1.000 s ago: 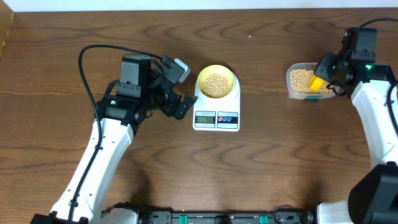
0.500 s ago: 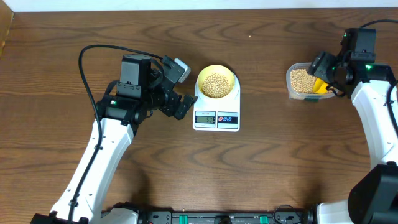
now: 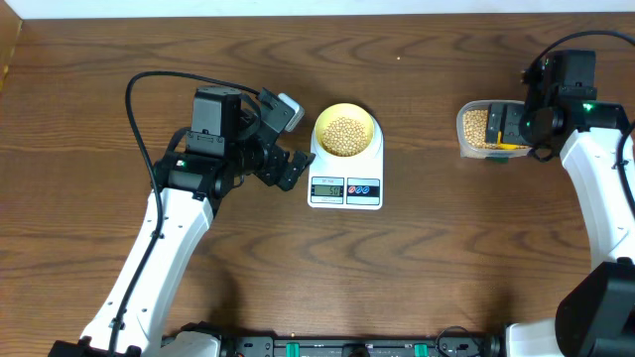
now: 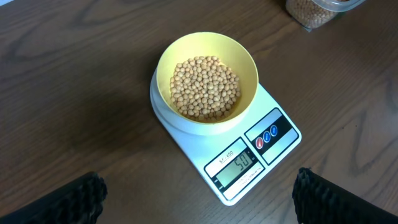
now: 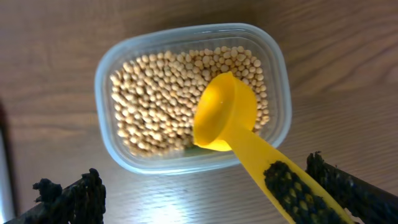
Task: Scoop item into bowl and weigh 50g on scale
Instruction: 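Lower the yellow scoop into the soybean tub with the right gripper, then lay the scoop down in the tub and open the right gripper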
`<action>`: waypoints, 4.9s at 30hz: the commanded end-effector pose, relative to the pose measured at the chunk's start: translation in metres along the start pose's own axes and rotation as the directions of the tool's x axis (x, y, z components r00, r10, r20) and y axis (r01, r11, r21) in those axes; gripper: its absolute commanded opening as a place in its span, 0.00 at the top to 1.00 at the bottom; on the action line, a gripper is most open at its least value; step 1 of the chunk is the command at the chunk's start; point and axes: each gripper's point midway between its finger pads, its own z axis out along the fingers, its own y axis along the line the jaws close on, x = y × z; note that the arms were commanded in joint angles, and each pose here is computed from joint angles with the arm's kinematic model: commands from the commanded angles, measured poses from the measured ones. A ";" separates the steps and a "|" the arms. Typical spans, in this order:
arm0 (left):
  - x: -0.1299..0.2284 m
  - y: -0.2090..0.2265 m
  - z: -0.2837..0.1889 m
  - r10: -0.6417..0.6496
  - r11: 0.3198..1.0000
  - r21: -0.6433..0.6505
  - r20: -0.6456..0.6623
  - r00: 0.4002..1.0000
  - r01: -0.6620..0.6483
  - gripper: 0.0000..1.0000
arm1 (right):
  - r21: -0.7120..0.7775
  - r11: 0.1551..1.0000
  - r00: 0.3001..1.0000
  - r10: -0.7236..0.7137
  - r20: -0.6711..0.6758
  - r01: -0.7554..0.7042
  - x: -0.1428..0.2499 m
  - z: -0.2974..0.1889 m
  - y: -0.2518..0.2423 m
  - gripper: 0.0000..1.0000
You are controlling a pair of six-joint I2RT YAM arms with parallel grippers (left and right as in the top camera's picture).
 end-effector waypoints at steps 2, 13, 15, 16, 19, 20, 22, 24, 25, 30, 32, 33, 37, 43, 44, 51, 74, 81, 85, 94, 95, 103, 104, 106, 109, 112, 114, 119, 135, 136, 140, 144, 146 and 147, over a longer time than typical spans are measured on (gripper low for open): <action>-0.006 -0.003 -0.005 0.027 1.000 0.004 0.020 0.999 -0.027 0.03 | 0.091 0.979 0.983 -0.183 -0.028 0.185 0.002 0.001 -0.015 0.01; -0.006 -0.003 -0.005 0.027 1.000 0.003 0.020 0.999 -0.027 0.03 | 0.104 0.917 0.921 -0.372 -0.120 0.384 0.017 -0.001 -0.023 0.01; -0.006 -0.003 -0.005 0.027 1.000 0.004 0.020 0.999 -0.027 0.02 | 0.104 0.918 0.921 -0.371 -0.120 0.383 0.017 -0.001 -0.023 0.01; -0.006 -0.003 -0.005 0.027 1.000 0.004 0.020 0.999 -0.027 0.02 | 0.104 0.918 0.921 -0.371 -0.119 0.383 0.017 -0.001 -0.023 0.01; -0.006 -0.003 -0.005 0.027 1.000 0.004 0.020 0.999 -0.027 0.03 | 0.105 0.917 0.921 -0.372 -0.116 0.384 0.017 -0.002 -0.023 0.01; -0.006 -0.003 -0.005 0.027 1.000 0.003 0.020 0.999 -0.027 0.02 | 0.107 0.917 0.921 -0.373 -0.114 0.384 0.016 -0.004 -0.023 0.01; -0.006 -0.003 -0.005 0.027 1.000 0.004 0.020 0.999 -0.027 0.03 | 0.111 0.914 0.920 -0.378 -0.106 0.389 0.015 -0.007 -0.023 0.01; -0.006 -0.003 -0.005 0.027 1.000 0.003 0.020 0.999 -0.027 0.02 | 0.124 0.912 0.919 -0.381 -0.099 0.392 0.013 -0.010 -0.025 0.01; -0.006 -0.003 -0.005 0.027 1.000 0.004 0.020 0.999 -0.027 0.03 | 0.132 0.911 0.920 -0.381 -0.095 0.391 0.012 -0.012 -0.026 0.01; -0.006 -0.003 -0.005 0.027 1.000 0.003 0.020 0.999 -0.027 0.03 | 0.166 0.910 0.925 -0.378 -0.043 0.379 0.003 -0.029 -0.029 0.01; -0.006 -0.003 -0.005 0.027 1.000 0.004 0.020 0.999 -0.027 0.02 | 0.177 0.911 0.926 -0.377 -0.014 0.373 -0.002 -0.036 -0.029 0.01; -0.006 -0.003 -0.005 0.026 1.000 0.004 0.020 0.999 -0.027 0.02 | 0.182 0.911 0.926 -0.376 -0.002 0.370 -0.004 -0.039 -0.029 0.01; -0.006 -0.003 -0.005 0.027 1.000 0.004 0.020 0.999 -0.027 0.03 | 0.202 0.912 0.926 -0.374 0.052 0.357 -0.012 -0.052 -0.029 0.01; -0.006 -0.003 -0.005 0.027 1.000 0.004 0.020 0.999 -0.027 0.02 | 0.207 0.915 0.921 -0.374 0.110 0.347 -0.020 -0.066 -0.027 0.01; -0.006 -0.003 -0.005 0.027 1.000 0.004 0.020 0.999 -0.027 0.02 | 0.201 0.916 0.920 -0.374 0.116 0.347 -0.020 -0.067 -0.025 0.01; -0.006 -0.003 -0.005 0.027 1.000 0.004 0.020 0.999 -0.027 0.02 | 0.170 0.922 0.912 -0.375 0.167 0.348 -0.023 -0.079 -0.018 0.01; -0.006 -0.003 -0.005 0.027 1.000 0.004 0.020 0.999 -0.027 0.02 | 0.010 1.000 0.945 -0.020 0.327 0.018 -0.033 -0.113 -0.003 0.01; -0.006 -0.003 -0.005 0.027 1.000 0.004 0.020 0.999 -0.027 0.02 | 0.007 1.000 0.945 -0.012 0.327 0.010 -0.033 -0.113 -0.003 0.01; -0.006 -0.003 -0.005 0.027 1.000 0.004 0.020 0.999 -0.027 0.02 | 0.007 1.000 0.945 -0.011 0.326 0.010 -0.033 -0.113 -0.003 0.01; -0.006 -0.003 -0.005 0.027 1.000 0.004 0.020 0.999 -0.027 0.02 | 0.019 1.000 0.946 -0.015 0.324 0.009 -0.032 -0.113 -0.005 0.01; -0.006 -0.003 -0.005 0.027 1.000 0.003 0.020 0.999 -0.027 0.02 | 0.019 1.000 0.947 -0.015 0.322 0.009 -0.032 -0.113 -0.005 0.01; -0.006 -0.003 -0.005 0.027 1.000 0.004 0.020 0.999 -0.027 0.03 | 0.019 1.000 0.951 -0.016 0.307 0.010 -0.028 -0.112 -0.005 0.01; -0.006 -0.003 -0.005 0.027 1.000 0.003 0.020 0.999 -0.027 0.02 | 0.018 1.000 0.951 -0.016 0.307 0.011 -0.028 -0.112 -0.005 0.01; -0.006 -0.003 -0.005 0.027 1.000 0.004 0.020 0.999 -0.027 0.03 | 0.019 1.000 0.952 -0.016 0.307 0.010 -0.028 -0.112 -0.005 0.01; -0.006 -0.003 -0.005 0.027 1.000 0.004 0.020 0.999 -0.027 0.02 | 0.019 1.000 0.951 -0.016 0.307 0.010 -0.028 -0.112 -0.005 0.01; -0.006 -0.003 -0.005 0.027 1.000 0.004 0.020 0.999 -0.027 0.02 | 0.019 1.000 0.952 -0.016 0.307 0.010 -0.028 -0.112 -0.005 0.01; -0.006 -0.003 -0.005 0.027 1.000 0.004 0.020 0.999 -0.027 0.02 | 0.019 1.000 0.952 -0.016 0.307 0.010 -0.028 -0.112 -0.005 0.01; -0.006 -0.003 -0.005 0.027 1.000 0.004 0.020 0.999 -0.027 0.02 | 0.019 1.000 0.952 -0.016 0.307 0.010 -0.028 -0.112 -0.005 0.01; -0.006 -0.003 -0.005 0.026 1.000 0.003 0.020 0.999 -0.027 0.03 | 0.019 1.000 0.951 -0.014 0.307 0.009 -0.028 -0.112 -0.005 0.01; -0.006 -0.003 -0.005 0.027 1.000 0.004 0.020 0.999 -0.027 0.02 | 0.019 1.000 0.952 -0.014 0.307 0.009 -0.028 -0.112 -0.005 0.01; -0.006 -0.003 -0.005 0.027 1.000 0.004 0.020 0.999 -0.027 0.02 | 0.019 1.000 0.952 -0.014 0.307 0.009 -0.028 -0.112 -0.005 0.01; -0.006 -0.003 -0.005 0.027 1.000 0.004 0.020 0.999 -0.027 0.02 | 0.019 1.000 0.951 -0.014 0.307 0.009 -0.028 -0.112 -0.005 0.01; -0.006 -0.003 -0.005 0.027 1.000 0.004 0.020 0.999 -0.027 0.03 | 0.019 1.000 0.952 -0.014 0.307 0.009 -0.028 -0.112 -0.005 0.01; -0.006 -0.003 -0.005 0.027 1.000 0.004 0.020 0.999 -0.027 0.02 | 0.019 1.000 0.951 -0.014 0.307 0.009 -0.028 -0.112 -0.005 0.01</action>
